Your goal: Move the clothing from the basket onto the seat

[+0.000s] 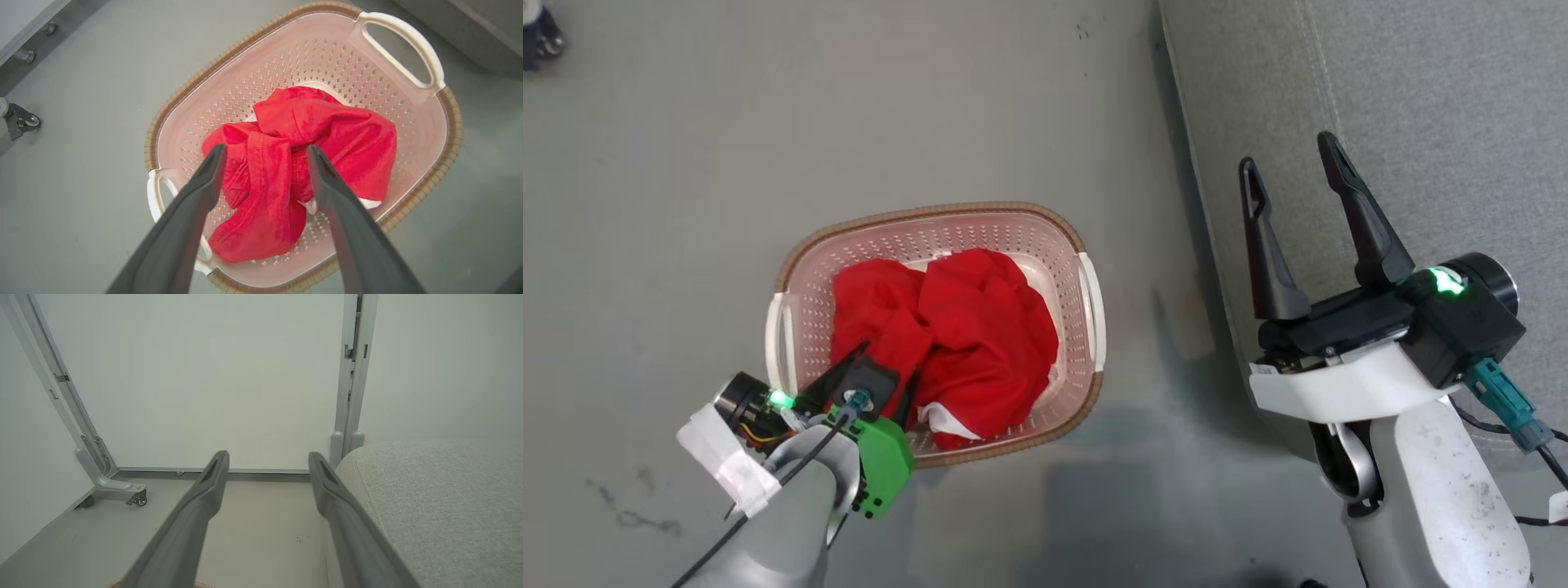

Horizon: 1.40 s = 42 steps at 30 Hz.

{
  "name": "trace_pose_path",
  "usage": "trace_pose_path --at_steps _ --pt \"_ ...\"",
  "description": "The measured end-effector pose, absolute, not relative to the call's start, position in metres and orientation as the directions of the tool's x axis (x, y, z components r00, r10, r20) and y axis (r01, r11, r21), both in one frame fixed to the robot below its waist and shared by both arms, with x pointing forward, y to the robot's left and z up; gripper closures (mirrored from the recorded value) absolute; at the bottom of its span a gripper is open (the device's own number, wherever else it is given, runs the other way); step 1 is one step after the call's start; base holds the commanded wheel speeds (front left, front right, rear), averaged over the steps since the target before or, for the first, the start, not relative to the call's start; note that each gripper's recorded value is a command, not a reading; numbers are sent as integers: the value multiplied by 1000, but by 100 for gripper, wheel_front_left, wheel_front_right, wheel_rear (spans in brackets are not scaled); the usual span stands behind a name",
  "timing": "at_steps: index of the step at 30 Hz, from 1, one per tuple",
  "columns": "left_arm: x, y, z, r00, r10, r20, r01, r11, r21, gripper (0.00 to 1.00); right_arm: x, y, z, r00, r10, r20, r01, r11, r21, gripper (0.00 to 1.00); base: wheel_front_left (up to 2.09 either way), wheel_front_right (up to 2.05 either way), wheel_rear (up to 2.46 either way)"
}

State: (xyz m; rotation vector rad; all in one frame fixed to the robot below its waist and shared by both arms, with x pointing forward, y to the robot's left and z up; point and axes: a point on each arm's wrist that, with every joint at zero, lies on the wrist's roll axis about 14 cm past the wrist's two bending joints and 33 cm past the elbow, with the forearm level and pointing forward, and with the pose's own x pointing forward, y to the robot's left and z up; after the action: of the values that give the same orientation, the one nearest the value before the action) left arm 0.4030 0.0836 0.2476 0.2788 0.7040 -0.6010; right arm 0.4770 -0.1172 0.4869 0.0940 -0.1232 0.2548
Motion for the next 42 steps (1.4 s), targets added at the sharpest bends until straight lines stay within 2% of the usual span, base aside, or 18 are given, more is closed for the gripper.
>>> trace_pose_path --at_steps 5,8,20,26,32,33,34,35,42 --pt "392 90 200 462 -376 -803 642 766 11 0 488 -121 463 967 239 91 -247 965 93 0 0 0 0" --pt "398 90 183 429 -366 -826 653 757 3 0 494 -127 452 971 227 71 -233 967 98 0 0 0 0" --pt "433 94 128 441 -310 -842 729 672 134 0 498 -138 402 978 204 -35 -198 971 131 0 0 0 0" --pt "444 99 107 454 -281 -845 790 566 236 0 498 -144 382 978 193 -80 -182 975 129 0 0 0 0" --pt "453 104 96 463 -274 -843 799 540 264 0 502 -146 372 977 190 -96 -177 975 132 0 0 0 0" --pt "453 103 95 465 -281 -840 798 543 260 39 502 -146 371 977 190 -98 -176 975 134 0 0 0 0" --pt "454 103 96 467 -287 -837 797 547 257 73 502 -146 370 977 190 -99 -175 975 138 0 0 0 0" --pt "455 101 97 469 -297 -832 797 549 253 100 502 -146 370 977 190 -99 -175 975 140 0 0 0 0" --pt "468 90 112 504 -338 -795 756 618 216 100 501 -144 373 977 193 -96 -177 973 150 0 0 0 0"
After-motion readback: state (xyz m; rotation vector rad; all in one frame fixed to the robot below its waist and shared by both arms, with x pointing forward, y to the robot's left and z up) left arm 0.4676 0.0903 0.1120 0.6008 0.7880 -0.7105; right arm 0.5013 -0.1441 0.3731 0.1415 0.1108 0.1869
